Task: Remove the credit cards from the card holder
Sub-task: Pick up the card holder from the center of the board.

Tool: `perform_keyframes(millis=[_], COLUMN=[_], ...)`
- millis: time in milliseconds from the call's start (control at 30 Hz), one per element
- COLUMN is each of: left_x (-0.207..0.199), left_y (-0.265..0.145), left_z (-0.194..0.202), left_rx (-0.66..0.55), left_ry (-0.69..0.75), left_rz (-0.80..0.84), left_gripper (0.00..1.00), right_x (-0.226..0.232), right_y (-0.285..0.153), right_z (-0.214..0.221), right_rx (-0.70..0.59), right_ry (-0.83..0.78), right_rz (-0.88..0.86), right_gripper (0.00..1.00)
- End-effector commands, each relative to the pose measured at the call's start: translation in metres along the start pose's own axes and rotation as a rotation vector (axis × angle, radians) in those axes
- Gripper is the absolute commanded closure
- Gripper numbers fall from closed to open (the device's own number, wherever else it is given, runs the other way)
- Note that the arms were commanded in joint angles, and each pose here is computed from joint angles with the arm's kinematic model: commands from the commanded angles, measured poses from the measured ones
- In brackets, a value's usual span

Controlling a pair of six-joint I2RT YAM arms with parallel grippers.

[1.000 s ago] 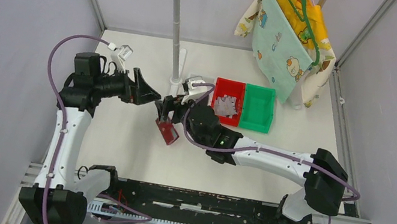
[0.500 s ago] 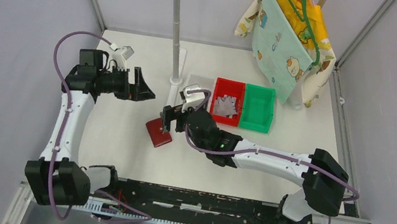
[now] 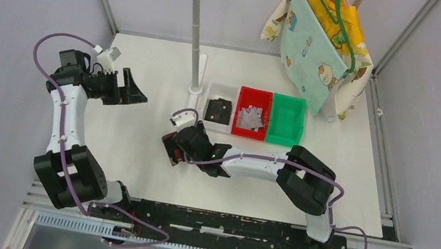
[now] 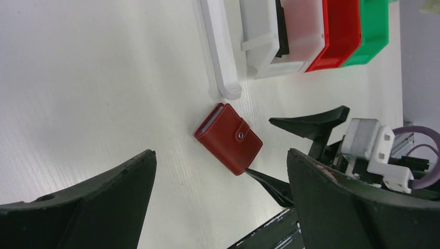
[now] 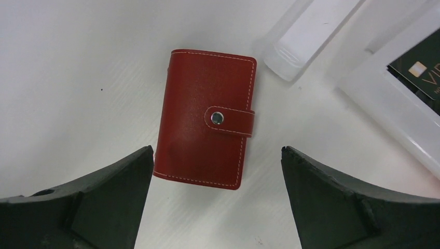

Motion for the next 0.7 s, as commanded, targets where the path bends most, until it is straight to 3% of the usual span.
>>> perform_keyframes(millis=[0, 267, 667], left_x=[-0.009, -0.010, -0.021], left_y=[-0.007, -0.006, -0.013], left_z=[0.001, 0.001, 0.002], left_rx=[0.035, 0.024, -0.006], left_ry=[0.071, 0.039, 0.045], left_rz=[0.107, 0.111, 0.127], left_gripper=[0.00, 0.00, 0.00], right_x=[0.010, 0.015, 0.019], right_y=[0.014, 0.044, 0.049], right_z=[-0.017, -0.003, 0.032], right_rx=[-0.008, 0.102, 0.160], right_ry=[-0.034, -0.111, -0.131], right_rz=[-0.037, 0.001, -0.031], right_gripper=[0.02, 0.02, 0.02])
Point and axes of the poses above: each gripper's point midway between its finger pads, its own y axis out along the fingers, its own x axis along the line the jaws close on, z = x × y, the point moved 5 cm from there along -y, back along the fingers, and after that the axes turned 15 degrees about -y, right-handed, at the moved point
